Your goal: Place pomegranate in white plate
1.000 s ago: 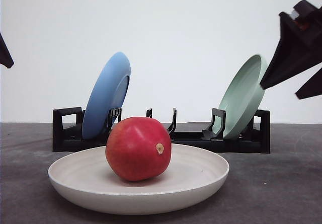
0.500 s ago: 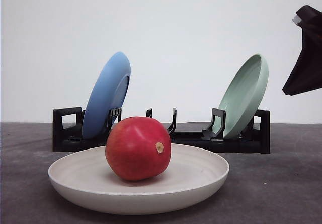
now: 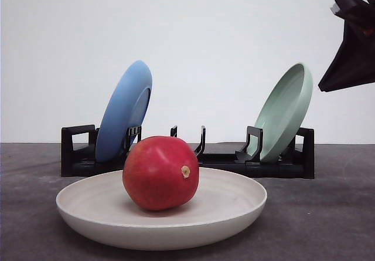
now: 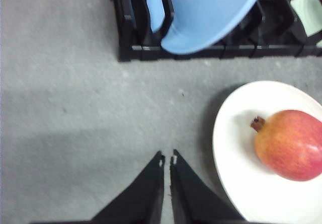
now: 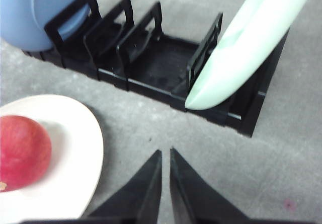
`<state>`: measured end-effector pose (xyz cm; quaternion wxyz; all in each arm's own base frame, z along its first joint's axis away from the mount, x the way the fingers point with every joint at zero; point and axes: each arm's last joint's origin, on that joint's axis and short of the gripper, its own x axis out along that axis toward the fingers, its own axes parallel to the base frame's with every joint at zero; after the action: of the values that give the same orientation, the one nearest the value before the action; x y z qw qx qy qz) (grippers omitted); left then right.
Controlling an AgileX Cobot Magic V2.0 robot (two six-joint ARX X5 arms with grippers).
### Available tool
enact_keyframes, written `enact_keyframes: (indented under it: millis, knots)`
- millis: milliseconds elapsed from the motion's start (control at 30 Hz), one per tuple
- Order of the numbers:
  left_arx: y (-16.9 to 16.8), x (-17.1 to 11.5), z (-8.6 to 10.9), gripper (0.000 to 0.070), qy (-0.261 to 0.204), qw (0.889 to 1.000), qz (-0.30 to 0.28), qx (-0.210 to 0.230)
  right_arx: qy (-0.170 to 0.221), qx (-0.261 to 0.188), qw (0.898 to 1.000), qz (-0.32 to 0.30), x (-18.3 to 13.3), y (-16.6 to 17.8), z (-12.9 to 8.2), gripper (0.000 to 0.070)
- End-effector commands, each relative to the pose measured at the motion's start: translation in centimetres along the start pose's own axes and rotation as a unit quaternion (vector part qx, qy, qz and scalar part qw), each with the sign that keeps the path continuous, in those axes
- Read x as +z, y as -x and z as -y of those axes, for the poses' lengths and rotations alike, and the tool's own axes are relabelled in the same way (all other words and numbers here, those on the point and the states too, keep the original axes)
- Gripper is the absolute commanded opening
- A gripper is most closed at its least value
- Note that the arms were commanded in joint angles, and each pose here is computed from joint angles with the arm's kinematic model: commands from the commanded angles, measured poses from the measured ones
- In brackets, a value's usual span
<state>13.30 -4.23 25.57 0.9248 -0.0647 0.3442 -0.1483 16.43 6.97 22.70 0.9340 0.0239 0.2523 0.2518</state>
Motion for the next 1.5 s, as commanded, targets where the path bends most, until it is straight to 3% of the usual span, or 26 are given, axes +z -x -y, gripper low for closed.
enact_keyframes:
  millis: [0, 233, 533, 833, 1467]
  knots:
    - [0.2, -0.2, -0.2, 0.0, -0.038, 0.999, 0.012, 0.004, 0.006, 0.001, 1.0, 0.006, 0.1, -0.2, 0.0, 0.0023]
    - [0.4, -2.9, -2.2, 0.0, -0.08, 0.991, 0.099, 0.047, 0.008, 0.002, 1.0, 0.02, 0.4, -0.1, -0.1, 0.0023]
    - [-0.6, -7.1, -4.2, 0.0, -0.075, 0.967, 0.225, 0.097, 0.008, 0.002, 1.0, 0.02, 0.4, -0.1, -0.1, 0.0023]
    - [-2.1, -10.2, -5.3, 0.0, -0.061, 0.958, 0.253, 0.12, 0.008, 0.002, 1.0, 0.02, 0.4, -0.1, -0.1, 0.0023]
    - [-2.5, -10.4, -5.5, 0.0, -0.058, 0.954, 0.261, 0.134, 0.01, 0.003, 1.0, 0.027, 0.5, -0.1, -0.1, 0.0023]
